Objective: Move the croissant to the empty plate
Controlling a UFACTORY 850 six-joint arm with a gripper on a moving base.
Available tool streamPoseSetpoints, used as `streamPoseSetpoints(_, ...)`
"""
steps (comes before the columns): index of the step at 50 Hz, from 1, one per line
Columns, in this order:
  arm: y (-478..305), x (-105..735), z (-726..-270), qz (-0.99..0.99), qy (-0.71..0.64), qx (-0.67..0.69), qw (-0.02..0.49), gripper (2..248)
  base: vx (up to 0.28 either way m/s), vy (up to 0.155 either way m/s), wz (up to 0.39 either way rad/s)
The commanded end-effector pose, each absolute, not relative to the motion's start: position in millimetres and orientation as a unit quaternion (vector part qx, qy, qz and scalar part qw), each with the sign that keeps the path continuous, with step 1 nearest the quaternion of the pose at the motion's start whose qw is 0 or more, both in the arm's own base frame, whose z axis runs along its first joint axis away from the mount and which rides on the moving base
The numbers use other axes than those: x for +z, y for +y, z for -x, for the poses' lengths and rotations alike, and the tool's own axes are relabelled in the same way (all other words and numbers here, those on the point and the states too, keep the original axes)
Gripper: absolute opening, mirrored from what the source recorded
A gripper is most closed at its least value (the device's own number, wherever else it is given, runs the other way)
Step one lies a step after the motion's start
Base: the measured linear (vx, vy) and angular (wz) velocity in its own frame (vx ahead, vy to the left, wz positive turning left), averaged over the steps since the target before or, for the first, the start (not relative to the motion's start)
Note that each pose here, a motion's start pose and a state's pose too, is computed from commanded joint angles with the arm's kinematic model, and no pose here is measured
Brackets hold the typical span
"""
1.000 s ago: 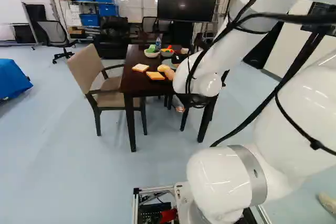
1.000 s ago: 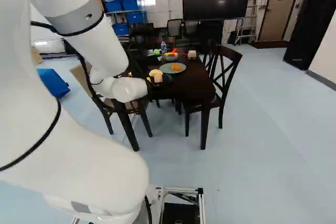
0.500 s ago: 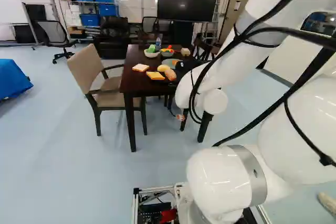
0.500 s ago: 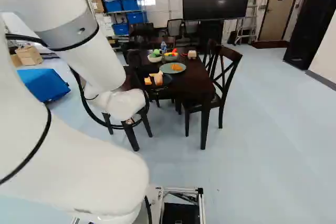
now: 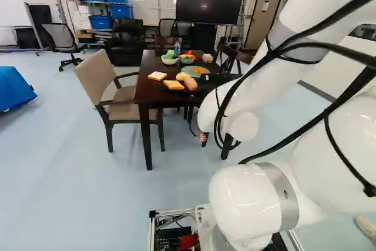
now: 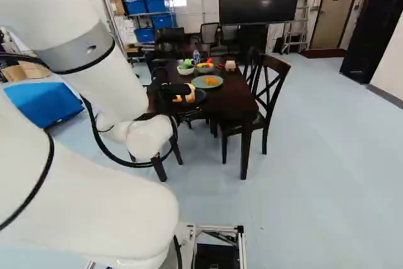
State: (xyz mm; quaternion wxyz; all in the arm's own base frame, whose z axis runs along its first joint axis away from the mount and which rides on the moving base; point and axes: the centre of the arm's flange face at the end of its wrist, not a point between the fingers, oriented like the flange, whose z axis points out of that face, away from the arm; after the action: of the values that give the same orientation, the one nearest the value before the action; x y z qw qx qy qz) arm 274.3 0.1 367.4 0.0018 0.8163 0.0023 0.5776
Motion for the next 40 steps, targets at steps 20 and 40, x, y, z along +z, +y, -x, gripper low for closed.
streamPoseSetpoints(20,0.0,365.6,-270.3,-0.814,0.0,0.581,0.0,247,0.0,0.0,0.0)
streamPoseSetpoints(40,0.0,365.6,-270.3,-0.814,0.0,0.581,0.0,247,0.0,0.0,0.0)
